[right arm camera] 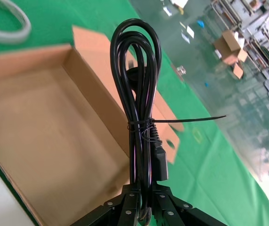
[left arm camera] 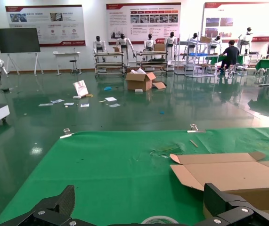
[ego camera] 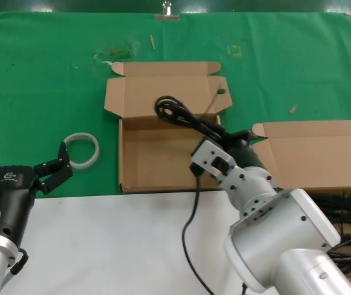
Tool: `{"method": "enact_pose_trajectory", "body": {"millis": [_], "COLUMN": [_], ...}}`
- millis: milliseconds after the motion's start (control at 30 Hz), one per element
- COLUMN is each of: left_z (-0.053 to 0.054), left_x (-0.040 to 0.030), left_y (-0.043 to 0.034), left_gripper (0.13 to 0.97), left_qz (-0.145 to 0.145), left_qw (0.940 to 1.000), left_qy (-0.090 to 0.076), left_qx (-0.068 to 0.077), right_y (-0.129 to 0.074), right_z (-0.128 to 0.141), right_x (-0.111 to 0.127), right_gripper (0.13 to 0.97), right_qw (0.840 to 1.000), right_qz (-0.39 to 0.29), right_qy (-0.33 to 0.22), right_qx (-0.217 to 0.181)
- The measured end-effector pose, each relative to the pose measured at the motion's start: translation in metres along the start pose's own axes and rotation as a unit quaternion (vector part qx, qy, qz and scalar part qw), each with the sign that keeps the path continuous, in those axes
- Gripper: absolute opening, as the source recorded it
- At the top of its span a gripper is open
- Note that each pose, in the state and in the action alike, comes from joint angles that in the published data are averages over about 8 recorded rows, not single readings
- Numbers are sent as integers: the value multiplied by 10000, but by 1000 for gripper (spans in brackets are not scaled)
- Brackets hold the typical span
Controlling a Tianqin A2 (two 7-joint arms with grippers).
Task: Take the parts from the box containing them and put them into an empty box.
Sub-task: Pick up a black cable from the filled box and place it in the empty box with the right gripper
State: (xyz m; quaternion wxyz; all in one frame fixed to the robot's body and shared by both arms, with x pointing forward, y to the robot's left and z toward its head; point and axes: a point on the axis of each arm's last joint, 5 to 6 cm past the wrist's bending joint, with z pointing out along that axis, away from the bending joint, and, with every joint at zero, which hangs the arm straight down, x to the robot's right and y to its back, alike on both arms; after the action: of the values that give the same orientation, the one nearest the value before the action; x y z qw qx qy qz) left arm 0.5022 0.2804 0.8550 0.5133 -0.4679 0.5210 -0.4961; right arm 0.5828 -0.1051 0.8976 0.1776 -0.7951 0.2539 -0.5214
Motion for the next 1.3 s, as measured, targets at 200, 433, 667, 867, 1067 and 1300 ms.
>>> {"method": "enact_pose_trajectory", "body": {"millis": [200,433,667,867,1067,1300], "left_z": [0,0,0,0,0,0], "left_x": [0,0,0,0,0,0], "left_y": [0,0,0,0,0,0], "left_gripper": [965,965,965,965,965,965], "left_qz": [0,0,0,0,0,0], "left_qw": [10000,10000,10000,10000,10000,10000], "left_qy": [0,0,0,0,0,0], "left_qx": [0,0,0,0,0,0], "right_y": [-132,-221,-229,-223,-224,-223], "right_z": [36,38,37,37,37,37], "right_x": [-129,-239,-282,-297,-301,-301], "right_gripper": [165,165,165,165,178,212], "right_qw": [9994,9983,9979,9967,9962,9961], "right_qz": [83,193,302,544,627,629], "right_qy": [-109,-225,-279,-305,-312,-312], "right_qx": [316,498,498,512,526,526]}}
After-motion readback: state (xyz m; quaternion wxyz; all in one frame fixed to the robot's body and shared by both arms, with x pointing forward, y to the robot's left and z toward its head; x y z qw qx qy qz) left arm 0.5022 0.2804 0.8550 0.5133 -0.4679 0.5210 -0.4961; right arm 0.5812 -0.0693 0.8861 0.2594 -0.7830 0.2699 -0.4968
